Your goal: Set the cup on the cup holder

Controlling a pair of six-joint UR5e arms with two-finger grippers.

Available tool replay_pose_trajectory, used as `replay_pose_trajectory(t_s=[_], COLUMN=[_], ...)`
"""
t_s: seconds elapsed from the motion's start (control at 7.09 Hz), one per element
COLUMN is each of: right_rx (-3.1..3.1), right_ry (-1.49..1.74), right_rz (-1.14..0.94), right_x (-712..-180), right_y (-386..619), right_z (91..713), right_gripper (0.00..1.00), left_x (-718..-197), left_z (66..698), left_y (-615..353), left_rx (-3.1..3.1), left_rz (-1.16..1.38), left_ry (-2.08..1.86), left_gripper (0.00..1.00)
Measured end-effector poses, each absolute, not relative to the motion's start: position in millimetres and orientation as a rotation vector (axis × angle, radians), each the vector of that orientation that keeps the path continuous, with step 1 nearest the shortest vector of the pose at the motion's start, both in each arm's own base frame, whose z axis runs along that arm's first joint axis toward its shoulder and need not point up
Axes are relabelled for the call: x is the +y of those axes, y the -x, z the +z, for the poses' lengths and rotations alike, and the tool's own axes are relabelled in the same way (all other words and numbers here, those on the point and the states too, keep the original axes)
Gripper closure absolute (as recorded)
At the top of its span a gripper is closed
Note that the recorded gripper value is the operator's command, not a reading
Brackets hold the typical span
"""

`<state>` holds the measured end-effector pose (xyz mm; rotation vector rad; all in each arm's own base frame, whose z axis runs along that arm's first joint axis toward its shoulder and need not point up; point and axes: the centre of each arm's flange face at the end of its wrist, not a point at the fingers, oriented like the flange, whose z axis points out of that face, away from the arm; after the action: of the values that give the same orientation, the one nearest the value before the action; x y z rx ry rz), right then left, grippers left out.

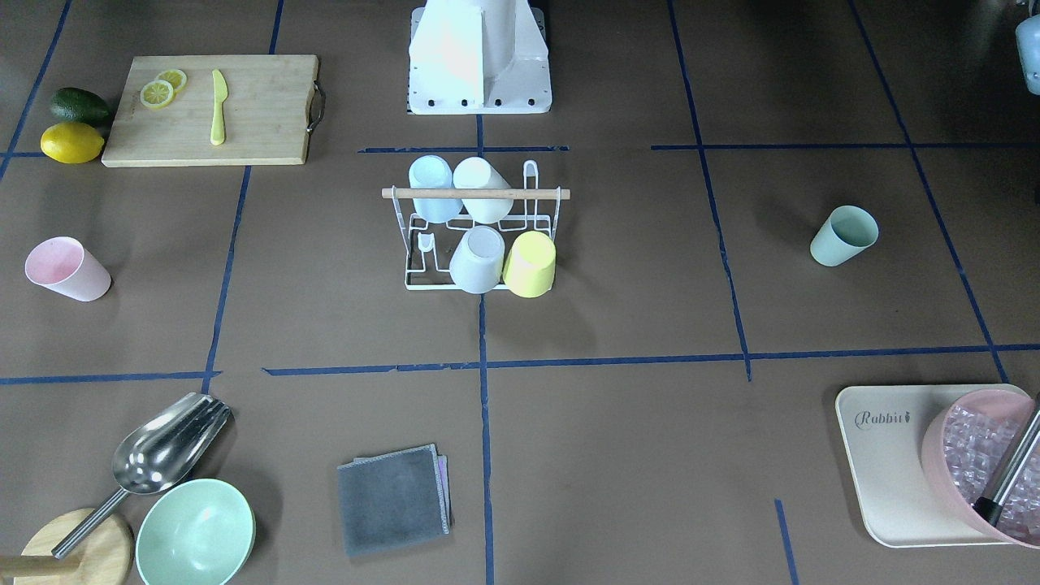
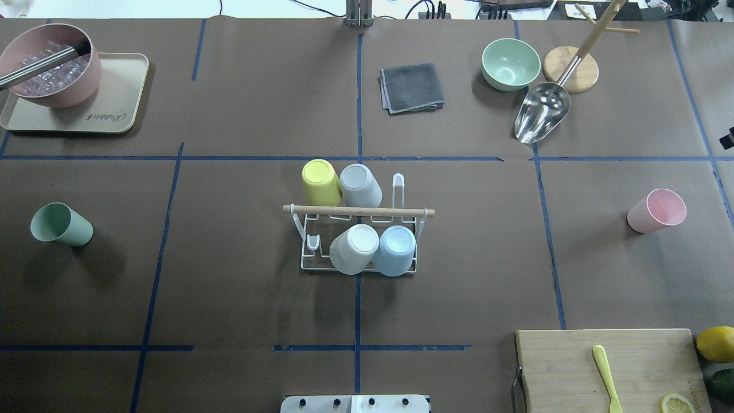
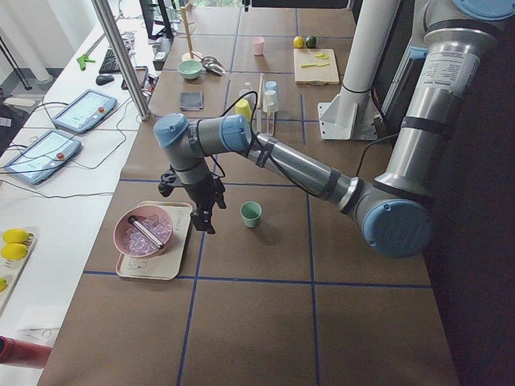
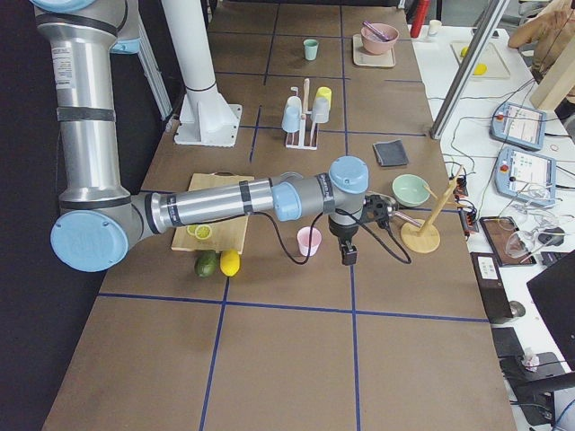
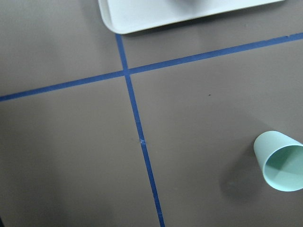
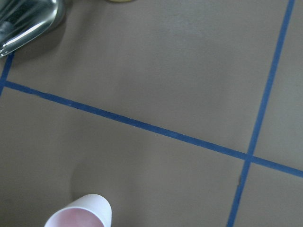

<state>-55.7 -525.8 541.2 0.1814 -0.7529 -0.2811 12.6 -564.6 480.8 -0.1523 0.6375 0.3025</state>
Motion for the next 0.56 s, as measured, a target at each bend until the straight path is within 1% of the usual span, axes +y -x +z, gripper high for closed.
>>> replay_pose_trajectory(t_s=[0.28, 0.56], right_rx=[-0.727, -0.615], right_ry=[-0.137, -0.089], right_rz=[-0.412, -0.510], right_x=[-529, -544], right_y=[134, 196], right_z=[522, 484], right_gripper=[0.00, 0.00], left_x=[-578, -590], left_z=[464, 453], left_y=[-57, -119], left_rx=[0.684, 0.679], left_rz=[0.346, 0.371], left_ry=[0.171, 0.219], left_gripper=[0.00, 0.00])
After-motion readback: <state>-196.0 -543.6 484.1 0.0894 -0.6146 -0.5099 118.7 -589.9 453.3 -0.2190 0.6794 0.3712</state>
